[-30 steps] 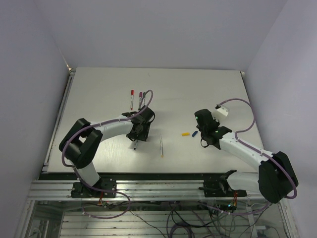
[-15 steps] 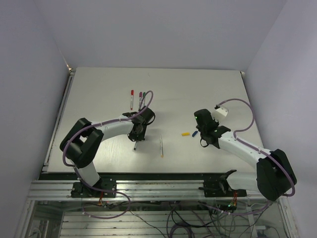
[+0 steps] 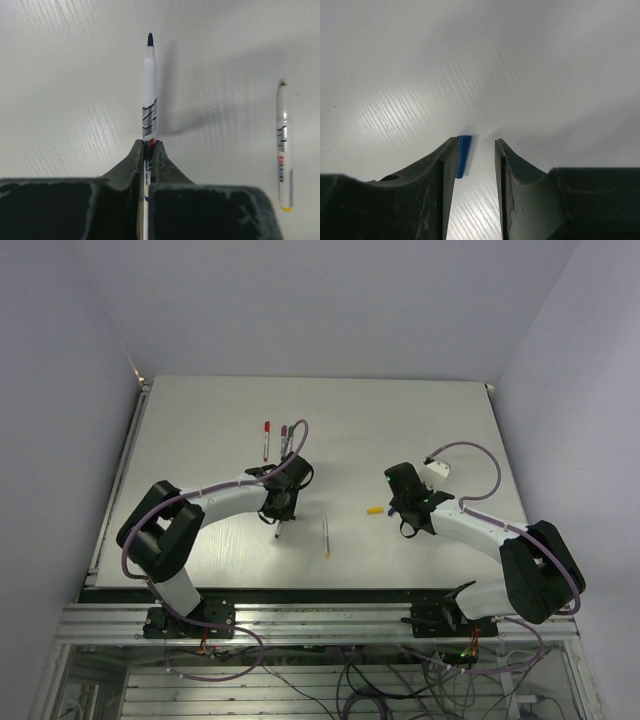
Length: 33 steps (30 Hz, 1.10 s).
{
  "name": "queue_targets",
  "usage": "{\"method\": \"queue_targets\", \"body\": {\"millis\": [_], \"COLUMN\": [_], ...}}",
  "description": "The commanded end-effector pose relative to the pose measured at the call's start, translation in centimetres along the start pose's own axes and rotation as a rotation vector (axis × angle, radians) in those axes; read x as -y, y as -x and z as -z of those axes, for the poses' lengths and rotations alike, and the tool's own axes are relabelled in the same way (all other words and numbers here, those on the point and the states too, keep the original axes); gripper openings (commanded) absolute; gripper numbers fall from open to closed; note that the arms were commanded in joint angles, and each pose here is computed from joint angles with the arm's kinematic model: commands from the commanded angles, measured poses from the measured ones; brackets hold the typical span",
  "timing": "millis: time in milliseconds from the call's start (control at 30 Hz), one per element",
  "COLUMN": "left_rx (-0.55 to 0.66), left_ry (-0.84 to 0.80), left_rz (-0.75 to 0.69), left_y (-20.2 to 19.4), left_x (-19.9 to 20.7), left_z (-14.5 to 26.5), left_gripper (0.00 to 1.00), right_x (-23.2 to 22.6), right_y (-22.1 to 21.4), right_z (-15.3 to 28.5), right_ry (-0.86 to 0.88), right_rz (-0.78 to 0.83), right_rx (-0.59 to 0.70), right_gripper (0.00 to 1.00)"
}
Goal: Insert the pens into the pen caps
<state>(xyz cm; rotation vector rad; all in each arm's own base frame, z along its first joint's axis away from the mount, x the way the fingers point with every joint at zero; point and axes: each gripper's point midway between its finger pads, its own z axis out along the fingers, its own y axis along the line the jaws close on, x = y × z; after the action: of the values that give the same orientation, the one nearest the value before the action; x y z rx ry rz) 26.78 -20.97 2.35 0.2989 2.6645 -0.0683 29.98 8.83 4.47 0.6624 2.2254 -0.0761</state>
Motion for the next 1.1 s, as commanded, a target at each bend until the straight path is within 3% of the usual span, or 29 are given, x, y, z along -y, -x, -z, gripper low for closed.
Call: {"method": "queue_targets", "body": {"millis": [0,167,633,833,1067], "left_rx": [0.131,0.13,0.307,0.328,0.334], "left_ry": [-0.053,-0.057,-0.149,-0.158,-0.174], "left_rz": [0.016,0.018,0.022,0.026,0.023], "left_y": [3.4,3.3,6.5,7.2,7.5], "left_x": [1.3,1.4,2.4,2.6,3.0], "left_z": [1.4,1.1,4.0,4.4,4.5], "left_gripper": [0.07,0.07,0.07,0.07,0.07], "right_x": [-1.5,-2.0,-1.9,-1.7,-1.0], "right_y": [0.6,0.3,-1.7,-2.6,-3.8], "right_z": [0.0,-0.4,-1.5,-1.9,-2.0], "right_ry": [0.047,0.056,0.028,0.01,-0.017], "right_rz": [-0.043,-0.034,-0.01,0.007,0.027], "right_rx": [0.005,-0.009,-0.071,-0.1,-0.132], "right_gripper": [0.37,0.39,0.38,0.37,0.28]}}
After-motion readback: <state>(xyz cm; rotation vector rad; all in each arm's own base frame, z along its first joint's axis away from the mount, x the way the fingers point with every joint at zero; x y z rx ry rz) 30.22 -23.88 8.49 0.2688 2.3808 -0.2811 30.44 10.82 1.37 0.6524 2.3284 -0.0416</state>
